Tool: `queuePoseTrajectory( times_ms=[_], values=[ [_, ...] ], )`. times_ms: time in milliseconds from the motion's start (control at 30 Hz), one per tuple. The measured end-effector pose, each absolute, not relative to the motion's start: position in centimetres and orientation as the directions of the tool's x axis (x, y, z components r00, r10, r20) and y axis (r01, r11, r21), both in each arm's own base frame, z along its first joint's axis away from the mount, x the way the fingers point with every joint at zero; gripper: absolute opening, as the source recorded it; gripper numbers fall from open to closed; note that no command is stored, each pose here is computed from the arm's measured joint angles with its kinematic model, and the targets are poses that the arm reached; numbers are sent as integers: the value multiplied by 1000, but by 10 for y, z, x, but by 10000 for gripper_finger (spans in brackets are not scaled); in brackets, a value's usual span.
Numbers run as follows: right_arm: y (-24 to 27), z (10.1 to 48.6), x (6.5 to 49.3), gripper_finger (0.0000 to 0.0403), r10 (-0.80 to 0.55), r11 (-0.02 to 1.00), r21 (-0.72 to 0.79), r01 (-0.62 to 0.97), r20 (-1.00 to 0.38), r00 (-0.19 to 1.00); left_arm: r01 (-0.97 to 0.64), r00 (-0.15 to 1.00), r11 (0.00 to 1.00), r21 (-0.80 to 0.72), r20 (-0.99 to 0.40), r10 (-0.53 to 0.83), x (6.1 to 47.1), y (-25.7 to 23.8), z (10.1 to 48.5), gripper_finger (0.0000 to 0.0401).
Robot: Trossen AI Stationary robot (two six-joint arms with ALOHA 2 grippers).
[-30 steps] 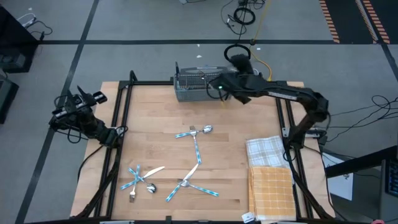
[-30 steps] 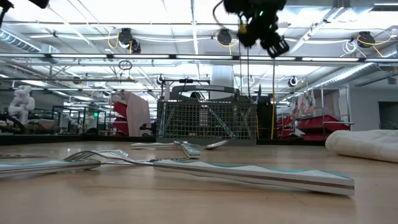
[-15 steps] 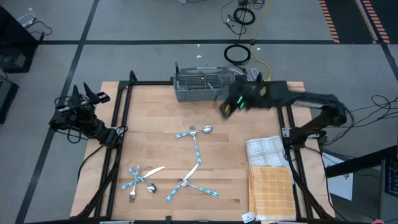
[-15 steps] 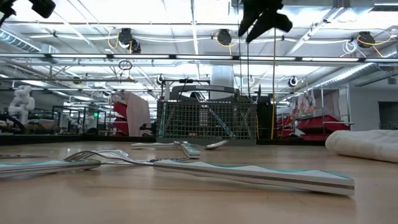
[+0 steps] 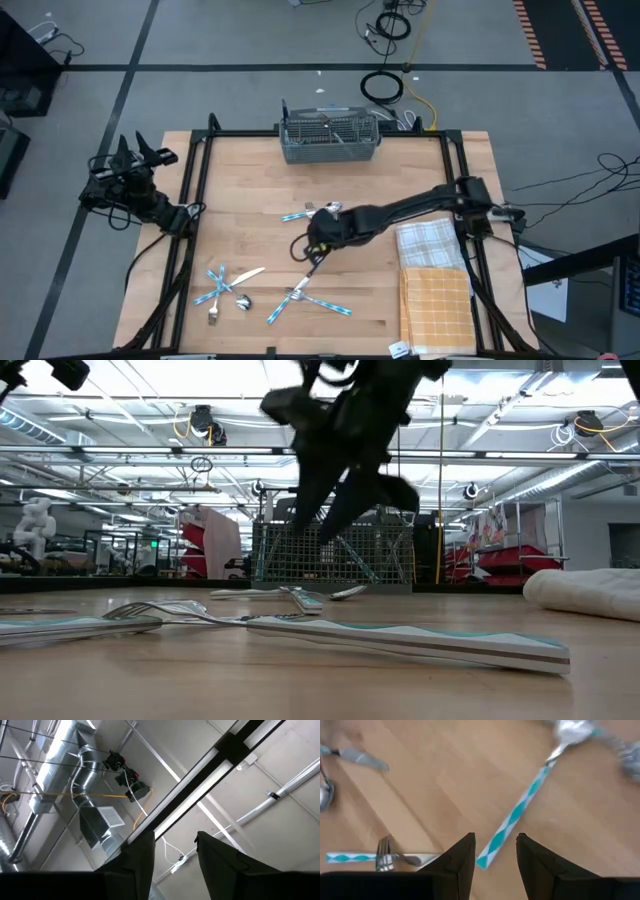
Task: Sort silverware
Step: Put the fork into the silverware rack
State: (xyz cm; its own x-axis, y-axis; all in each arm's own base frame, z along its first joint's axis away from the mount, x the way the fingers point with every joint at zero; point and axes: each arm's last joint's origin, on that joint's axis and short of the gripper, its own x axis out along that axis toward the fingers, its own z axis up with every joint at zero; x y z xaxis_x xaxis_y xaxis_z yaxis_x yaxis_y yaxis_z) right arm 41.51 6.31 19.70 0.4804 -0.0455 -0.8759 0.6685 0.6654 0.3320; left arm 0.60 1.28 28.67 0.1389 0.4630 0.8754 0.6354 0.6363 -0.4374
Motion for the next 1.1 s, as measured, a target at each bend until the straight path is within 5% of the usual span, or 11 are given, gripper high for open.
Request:
queuePoseTrajectory(
  times_ms=[233, 567, 833, 1100],
  values=[
    [51, 189, 414, 141, -80, 670, 267, 693, -901, 425, 660, 125, 644, -387, 902, 413, 6, 11, 288, 152],
    [17, 174, 424, 237, -135, 628, 253, 736, -896, 423, 659, 129, 647, -384, 905, 405, 6, 11, 288, 152],
    [6, 155, 439, 228, -168, 607, 285, 742, -866, 470, 656, 136, 644, -394, 901, 412, 7, 11, 288, 152],
    [3, 124, 441, 205, -176, 552, 242, 798, -902, 395, 661, 123, 641, -390, 899, 420, 5, 12, 288, 152]
  ],
)
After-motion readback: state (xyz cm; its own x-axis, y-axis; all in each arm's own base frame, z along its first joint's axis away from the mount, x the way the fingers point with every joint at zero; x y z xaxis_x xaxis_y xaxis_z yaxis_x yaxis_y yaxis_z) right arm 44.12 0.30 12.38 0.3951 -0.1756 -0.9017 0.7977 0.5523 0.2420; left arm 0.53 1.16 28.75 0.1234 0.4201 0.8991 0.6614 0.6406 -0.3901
